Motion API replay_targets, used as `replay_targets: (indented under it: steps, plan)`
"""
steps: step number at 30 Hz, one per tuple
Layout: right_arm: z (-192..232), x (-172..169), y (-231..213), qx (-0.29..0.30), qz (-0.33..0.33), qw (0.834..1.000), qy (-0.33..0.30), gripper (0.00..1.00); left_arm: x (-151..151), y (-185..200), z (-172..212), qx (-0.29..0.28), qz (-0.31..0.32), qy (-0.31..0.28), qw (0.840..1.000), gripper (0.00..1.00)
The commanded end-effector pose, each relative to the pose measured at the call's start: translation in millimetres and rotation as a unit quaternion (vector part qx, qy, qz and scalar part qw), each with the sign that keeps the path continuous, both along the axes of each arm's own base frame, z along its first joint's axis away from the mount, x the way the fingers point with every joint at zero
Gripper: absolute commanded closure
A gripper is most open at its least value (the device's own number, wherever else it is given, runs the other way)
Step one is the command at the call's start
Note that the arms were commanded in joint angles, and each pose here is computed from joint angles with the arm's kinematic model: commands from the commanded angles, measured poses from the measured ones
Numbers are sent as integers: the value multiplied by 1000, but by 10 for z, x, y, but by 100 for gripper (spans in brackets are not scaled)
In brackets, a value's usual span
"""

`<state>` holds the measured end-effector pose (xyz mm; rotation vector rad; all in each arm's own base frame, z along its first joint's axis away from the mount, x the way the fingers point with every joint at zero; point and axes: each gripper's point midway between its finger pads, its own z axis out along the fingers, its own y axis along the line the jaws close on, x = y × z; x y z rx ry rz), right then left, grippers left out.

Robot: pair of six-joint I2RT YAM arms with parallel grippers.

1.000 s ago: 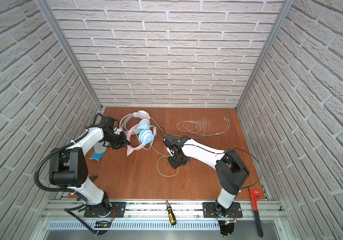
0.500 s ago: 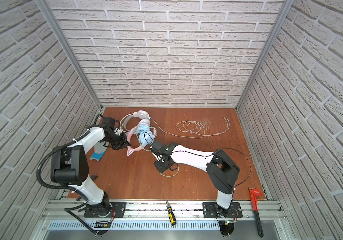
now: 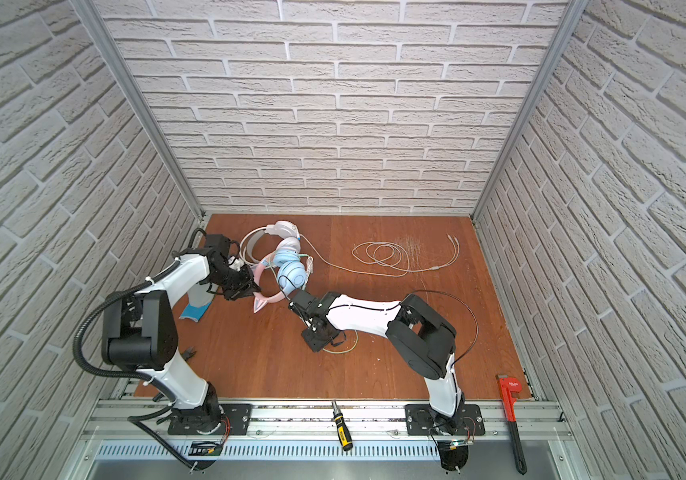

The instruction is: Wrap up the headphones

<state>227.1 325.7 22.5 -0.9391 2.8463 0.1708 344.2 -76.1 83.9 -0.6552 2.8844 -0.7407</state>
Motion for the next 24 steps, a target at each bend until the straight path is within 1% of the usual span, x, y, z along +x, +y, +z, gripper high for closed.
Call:
replay_targets:
  steps: [1,6,9,14,17,20,24]
  plan:
    - [10,-39,79,-6,21,1000,-6,68,144,-44,149,-10,-13,-35,999,100]
    - [-179,-148,2,-37,23,999,20,77,143,-34,149,-7,-13,-34,999,100]
    - [-242,-182,-90,-56,24,998,21,82,132,-26,132,-5,-12,-29,999,100]
    - [-258,-197,-143,-62,29,998,19,94,143,-14,150,-1,-9,-32,999,100]
    - [-173,-187,-95,-44,40,998,11,94,154,-6,185,1,-7,-35,999,100]
    - [83,-189,4,1,58,998,-5,94,168,6,207,7,-5,-37,999,100]
    - [359,-211,46,43,72,996,-23,94,195,8,227,11,-4,-39,999,100]
